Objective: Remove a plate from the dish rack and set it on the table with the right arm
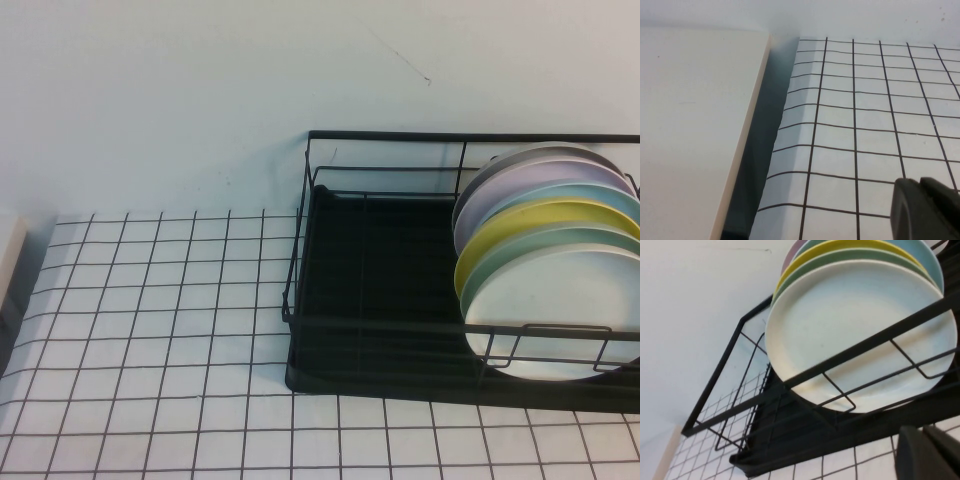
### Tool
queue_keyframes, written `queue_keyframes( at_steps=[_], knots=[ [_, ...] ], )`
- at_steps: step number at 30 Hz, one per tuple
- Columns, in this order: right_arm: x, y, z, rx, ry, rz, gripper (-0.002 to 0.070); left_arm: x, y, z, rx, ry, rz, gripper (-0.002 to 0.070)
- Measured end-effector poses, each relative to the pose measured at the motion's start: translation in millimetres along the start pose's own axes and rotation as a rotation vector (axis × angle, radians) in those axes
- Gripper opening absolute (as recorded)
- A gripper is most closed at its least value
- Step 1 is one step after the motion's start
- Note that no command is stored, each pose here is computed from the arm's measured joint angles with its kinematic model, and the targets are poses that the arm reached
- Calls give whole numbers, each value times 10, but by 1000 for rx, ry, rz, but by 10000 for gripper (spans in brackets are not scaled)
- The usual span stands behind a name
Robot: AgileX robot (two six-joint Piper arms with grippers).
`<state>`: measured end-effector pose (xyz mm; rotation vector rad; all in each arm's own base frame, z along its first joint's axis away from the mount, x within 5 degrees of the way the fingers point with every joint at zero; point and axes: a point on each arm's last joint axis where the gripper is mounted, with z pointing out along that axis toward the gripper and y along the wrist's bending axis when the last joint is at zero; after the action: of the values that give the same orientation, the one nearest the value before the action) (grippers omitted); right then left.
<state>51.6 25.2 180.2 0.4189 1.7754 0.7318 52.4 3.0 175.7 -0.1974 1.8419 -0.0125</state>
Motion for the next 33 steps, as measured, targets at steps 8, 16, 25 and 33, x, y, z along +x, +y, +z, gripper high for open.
queue_keyframes(
  at_steps=[8, 16, 25, 33],
  knots=[
    [74, 20, -3, -26, 80, -101, -2, 0, 0, 0, 0, 0, 0, -3],
    [-451, 653, -183, -151, 147, -597, 53, 0, 0, 0, 0, 0, 0, -3],
    [-1335, 1143, 215, -133, 434, -1204, 468, 0, 0, 0, 0, 0, 0, -3],
    [-1629, 1008, 1047, -217, 638, -1503, 470, 0, 0, 0, 0, 0, 0, -3]
  ],
)
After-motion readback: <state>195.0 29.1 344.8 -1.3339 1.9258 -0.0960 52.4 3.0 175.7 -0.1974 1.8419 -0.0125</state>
